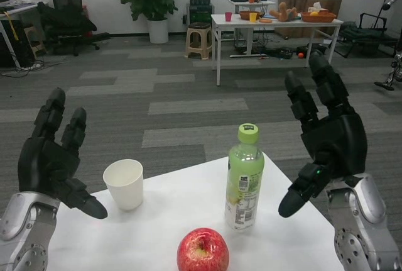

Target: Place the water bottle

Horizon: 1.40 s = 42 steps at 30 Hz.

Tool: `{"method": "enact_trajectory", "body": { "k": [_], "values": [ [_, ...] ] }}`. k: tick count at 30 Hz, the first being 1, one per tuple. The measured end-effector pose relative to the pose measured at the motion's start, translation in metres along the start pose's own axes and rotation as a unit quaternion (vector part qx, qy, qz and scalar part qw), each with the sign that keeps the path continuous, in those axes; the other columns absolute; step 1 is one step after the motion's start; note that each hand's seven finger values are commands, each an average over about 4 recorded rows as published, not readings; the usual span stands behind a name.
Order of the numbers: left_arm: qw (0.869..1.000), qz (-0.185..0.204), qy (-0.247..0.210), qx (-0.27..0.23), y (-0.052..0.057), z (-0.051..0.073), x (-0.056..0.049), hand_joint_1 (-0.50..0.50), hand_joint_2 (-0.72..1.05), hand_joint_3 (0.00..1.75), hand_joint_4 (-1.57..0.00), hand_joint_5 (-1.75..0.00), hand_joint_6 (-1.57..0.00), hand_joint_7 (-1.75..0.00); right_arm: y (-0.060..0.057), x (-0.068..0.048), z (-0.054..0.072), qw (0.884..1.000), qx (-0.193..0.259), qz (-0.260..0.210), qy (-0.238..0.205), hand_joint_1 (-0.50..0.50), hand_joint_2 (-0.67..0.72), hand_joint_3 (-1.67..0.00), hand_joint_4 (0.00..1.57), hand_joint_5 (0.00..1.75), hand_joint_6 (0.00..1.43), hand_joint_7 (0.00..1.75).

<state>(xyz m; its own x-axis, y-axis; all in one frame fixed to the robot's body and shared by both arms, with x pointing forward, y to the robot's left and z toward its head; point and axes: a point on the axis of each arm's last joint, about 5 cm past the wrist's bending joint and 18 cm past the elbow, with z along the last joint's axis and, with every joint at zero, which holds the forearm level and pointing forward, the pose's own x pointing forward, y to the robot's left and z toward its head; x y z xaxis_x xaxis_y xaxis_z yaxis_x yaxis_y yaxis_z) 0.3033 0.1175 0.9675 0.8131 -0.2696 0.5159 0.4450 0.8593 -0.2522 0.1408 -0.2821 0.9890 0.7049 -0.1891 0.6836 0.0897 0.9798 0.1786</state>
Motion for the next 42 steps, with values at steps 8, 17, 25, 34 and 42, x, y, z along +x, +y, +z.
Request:
{"method": "enact_trajectory", "body": {
  "k": [8,17,25,34,42],
  "values": [
    [1.000,0.003,-0.004,-0.002,0.001,0.001,0.000,-0.50,-0.64,0.09,0.00,0.00,0.00,0.00,0.004,0.000,-0.003,1.000,0.013,0.007,0.001,-0.46,0.39,0.00,0.00,0.00,0.00,0.00],
    [1.000,0.009,-0.008,-0.002,0.003,0.003,0.000,-0.50,-0.64,0.09,0.00,0.00,0.00,0.00,0.007,-0.002,-0.006,1.000,0.023,0.007,0.001,-0.46,0.34,0.00,0.00,0.00,0.00,0.00],
    [1.000,0.022,-0.012,0.004,0.020,0.015,0.001,-0.50,-0.59,0.09,0.00,0.00,0.00,0.00,0.012,-0.008,-0.016,0.998,0.039,-0.031,-0.038,-0.46,0.11,0.00,0.00,0.00,0.00,0.02],
    [0.998,0.057,-0.010,-0.014,0.031,0.018,-0.009,-0.50,-0.46,0.09,0.00,0.00,0.00,0.00,0.011,-0.032,-0.039,0.970,0.025,-0.213,-0.112,-0.43,0.15,0.00,0.05,0.00,0.00,0.14],
    [0.997,0.065,-0.022,-0.030,0.025,0.014,-0.015,-0.50,-0.50,0.09,0.00,0.00,0.00,0.00,0.007,-0.027,-0.035,0.972,0.023,-0.198,-0.126,-0.46,0.15,-0.04,0.00,0.00,0.00,0.14]
  ]
}}
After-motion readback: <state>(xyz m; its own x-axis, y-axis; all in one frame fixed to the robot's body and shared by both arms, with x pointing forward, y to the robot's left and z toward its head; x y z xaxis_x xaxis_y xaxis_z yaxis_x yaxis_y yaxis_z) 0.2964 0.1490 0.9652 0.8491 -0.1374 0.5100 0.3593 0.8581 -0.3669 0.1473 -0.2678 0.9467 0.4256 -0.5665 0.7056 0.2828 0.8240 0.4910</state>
